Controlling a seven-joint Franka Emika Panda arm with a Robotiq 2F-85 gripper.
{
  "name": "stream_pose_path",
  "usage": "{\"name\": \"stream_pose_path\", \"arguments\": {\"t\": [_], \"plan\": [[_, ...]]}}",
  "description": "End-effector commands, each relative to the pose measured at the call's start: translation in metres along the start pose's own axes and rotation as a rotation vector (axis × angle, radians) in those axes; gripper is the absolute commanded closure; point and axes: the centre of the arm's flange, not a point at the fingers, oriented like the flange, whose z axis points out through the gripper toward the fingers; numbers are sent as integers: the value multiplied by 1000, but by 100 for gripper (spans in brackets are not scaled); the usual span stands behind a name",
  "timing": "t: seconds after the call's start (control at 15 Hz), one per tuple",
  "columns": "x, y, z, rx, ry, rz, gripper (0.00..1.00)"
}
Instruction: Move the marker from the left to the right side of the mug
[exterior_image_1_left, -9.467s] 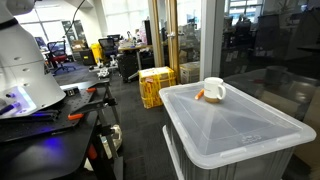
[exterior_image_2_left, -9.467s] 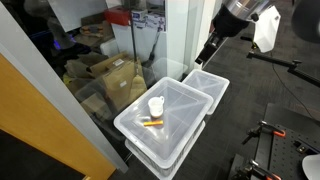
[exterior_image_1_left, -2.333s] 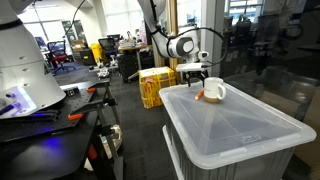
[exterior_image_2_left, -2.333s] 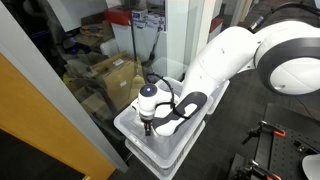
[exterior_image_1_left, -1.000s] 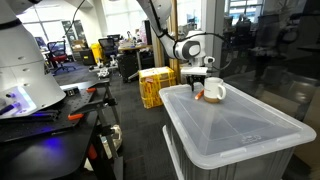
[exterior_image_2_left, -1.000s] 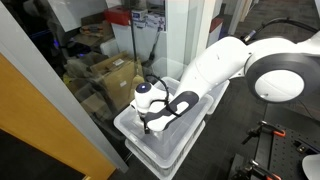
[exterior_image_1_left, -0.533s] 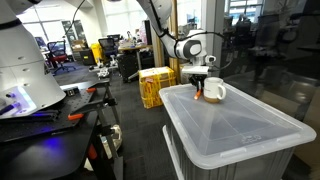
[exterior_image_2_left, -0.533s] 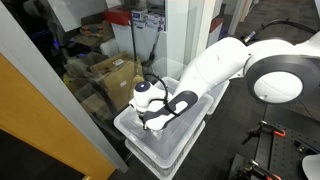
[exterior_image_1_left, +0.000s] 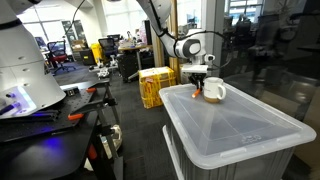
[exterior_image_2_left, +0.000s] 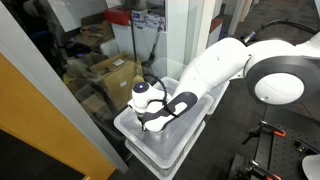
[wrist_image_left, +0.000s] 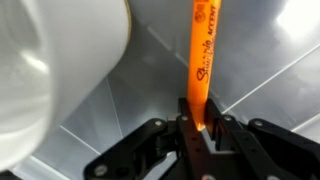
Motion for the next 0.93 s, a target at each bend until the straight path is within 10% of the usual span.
{"name": "stream_pose_path", "arguments": {"t": [0.0, 0.87], "plan": [[2, -11, -33, -20, -9, 7, 95], [1, -20, -147, -158, 79, 127, 95]]}}
